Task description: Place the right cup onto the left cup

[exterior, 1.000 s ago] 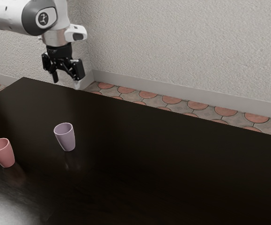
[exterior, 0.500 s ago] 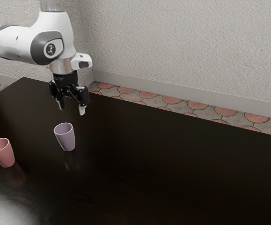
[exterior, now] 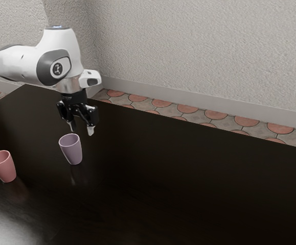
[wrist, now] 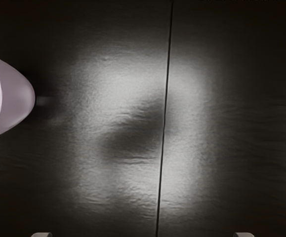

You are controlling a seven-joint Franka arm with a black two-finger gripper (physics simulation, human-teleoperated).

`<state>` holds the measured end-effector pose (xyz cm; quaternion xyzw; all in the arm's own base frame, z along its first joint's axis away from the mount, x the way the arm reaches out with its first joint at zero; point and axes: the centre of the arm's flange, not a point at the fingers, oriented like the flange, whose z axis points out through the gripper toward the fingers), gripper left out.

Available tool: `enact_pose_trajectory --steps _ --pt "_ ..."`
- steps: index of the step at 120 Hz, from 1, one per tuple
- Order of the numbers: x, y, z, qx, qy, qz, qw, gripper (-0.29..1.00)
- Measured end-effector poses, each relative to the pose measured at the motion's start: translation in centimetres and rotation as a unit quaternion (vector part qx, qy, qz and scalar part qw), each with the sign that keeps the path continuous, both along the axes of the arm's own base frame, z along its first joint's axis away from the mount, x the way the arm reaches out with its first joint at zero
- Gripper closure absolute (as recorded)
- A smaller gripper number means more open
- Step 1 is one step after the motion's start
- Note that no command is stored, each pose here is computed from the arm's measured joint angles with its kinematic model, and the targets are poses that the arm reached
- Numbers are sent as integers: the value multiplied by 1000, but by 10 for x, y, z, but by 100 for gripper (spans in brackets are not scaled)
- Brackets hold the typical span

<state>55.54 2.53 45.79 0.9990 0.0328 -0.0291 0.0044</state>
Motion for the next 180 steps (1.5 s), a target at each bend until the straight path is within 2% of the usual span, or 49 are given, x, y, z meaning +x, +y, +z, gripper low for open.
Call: enact_pose_trajectory --steps 53,88,132,180 --pt "-13 99 -22 1 3 90 996 30" --pt "2 78 -42 3 7 67 998 32" --pt "14 101 -45 8 -1 77 997 32" --pt "26 140 -79 5 17 95 995 32"
